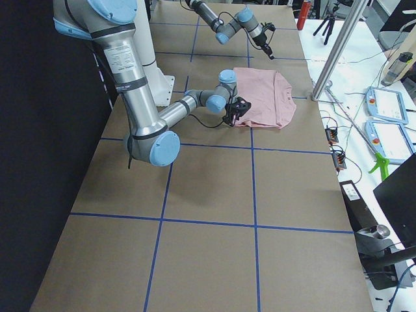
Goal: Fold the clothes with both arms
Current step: 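Grasp the corner with the right gripper and drag the shirt toward the robot, rotating it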
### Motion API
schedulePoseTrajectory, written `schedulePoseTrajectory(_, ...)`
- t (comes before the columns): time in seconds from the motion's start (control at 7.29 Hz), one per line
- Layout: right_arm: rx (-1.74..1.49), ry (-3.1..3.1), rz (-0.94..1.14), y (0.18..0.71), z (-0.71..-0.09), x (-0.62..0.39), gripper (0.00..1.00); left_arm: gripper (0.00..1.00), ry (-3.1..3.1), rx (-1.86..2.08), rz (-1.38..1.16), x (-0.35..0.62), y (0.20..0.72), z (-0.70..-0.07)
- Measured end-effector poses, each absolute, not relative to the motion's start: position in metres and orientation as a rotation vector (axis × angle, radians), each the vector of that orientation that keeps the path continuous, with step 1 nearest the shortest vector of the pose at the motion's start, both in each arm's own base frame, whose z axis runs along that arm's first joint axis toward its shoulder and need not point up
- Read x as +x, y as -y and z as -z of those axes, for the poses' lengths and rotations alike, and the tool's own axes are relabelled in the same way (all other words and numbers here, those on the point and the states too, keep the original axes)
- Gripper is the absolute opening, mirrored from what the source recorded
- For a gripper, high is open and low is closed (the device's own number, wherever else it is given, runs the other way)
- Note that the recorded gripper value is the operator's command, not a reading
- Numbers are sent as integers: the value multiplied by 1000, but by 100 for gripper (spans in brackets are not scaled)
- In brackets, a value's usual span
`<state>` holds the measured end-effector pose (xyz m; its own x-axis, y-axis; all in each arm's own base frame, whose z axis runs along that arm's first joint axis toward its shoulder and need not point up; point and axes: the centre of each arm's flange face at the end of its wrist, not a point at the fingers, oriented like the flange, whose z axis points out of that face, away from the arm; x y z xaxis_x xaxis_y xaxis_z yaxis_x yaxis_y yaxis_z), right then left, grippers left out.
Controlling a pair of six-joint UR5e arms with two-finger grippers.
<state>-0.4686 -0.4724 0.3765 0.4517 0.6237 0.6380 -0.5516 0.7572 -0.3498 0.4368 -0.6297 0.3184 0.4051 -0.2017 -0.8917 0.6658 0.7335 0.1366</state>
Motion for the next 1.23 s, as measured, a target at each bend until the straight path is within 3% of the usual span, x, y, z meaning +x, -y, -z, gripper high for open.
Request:
schedulePoseTrajectory(0.27, -100, 823, -721, 467, -380, -471, 54, 33, -1013, 526, 581, 436, 631, -319)
schedulePoseTrajectory(0.55, -101, 821, -718, 465, -381, -472, 0, 33, -1011, 526, 581, 435, 631, -319)
schedulePoseTrajectory(1.23, -105, 829, -706, 459, -376, -473, 0, 32, -1008, 526, 575, 435, 631, -317)
